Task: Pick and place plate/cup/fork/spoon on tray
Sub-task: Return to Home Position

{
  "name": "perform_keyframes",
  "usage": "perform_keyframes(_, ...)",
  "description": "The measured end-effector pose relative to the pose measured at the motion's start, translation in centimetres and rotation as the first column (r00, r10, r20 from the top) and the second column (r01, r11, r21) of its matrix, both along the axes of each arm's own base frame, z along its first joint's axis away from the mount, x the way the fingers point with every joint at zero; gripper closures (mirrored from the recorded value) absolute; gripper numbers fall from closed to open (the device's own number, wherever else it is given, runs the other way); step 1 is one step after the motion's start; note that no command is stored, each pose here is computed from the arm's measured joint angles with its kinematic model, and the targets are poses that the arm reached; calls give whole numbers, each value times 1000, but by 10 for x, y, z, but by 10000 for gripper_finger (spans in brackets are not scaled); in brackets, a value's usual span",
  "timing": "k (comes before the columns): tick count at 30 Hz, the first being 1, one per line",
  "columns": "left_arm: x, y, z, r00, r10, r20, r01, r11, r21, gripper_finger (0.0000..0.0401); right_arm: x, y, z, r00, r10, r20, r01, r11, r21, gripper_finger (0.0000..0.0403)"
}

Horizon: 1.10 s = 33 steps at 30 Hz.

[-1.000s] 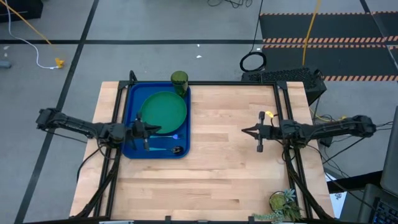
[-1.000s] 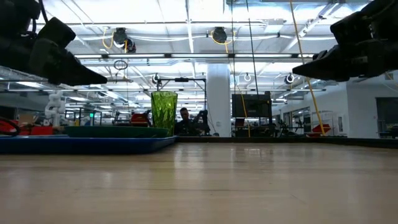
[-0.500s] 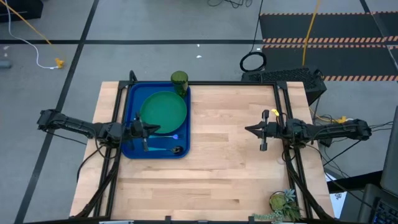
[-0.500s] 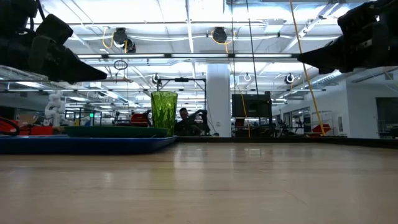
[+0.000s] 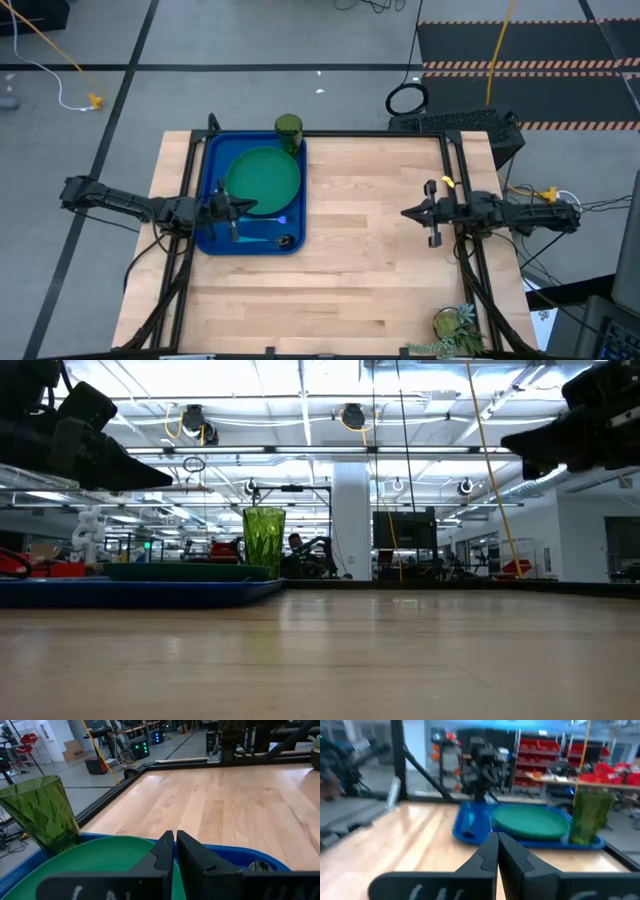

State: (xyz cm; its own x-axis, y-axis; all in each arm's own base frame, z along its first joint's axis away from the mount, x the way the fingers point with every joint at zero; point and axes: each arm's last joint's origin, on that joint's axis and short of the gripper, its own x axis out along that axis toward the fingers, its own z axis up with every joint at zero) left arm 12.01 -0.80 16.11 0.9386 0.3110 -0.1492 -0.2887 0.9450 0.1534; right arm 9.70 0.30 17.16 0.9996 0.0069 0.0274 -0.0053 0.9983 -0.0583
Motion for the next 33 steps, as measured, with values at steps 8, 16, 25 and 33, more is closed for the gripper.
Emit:
perform_keyframes(8,0,0,2,1000,3,25,-3,1000,-7,375,0,1,-2,1000,18,-2,-18,999,44,403)
perform_keyframes(16,0,0,3,1000,2,30,-2,1000,-6,375,0,2,-2,998,63,-9,-62,997,52,403)
perform_keyframes(25,0,0,3,1000,-5,17,5,999,39,375,0,2,-2,998,64,-4,-63,997,49,403)
perform_keyframes(33,-4,0,3,999,-51,17,51,998,27,375,0,2,-1,998,64,2,-64,997,46,403)
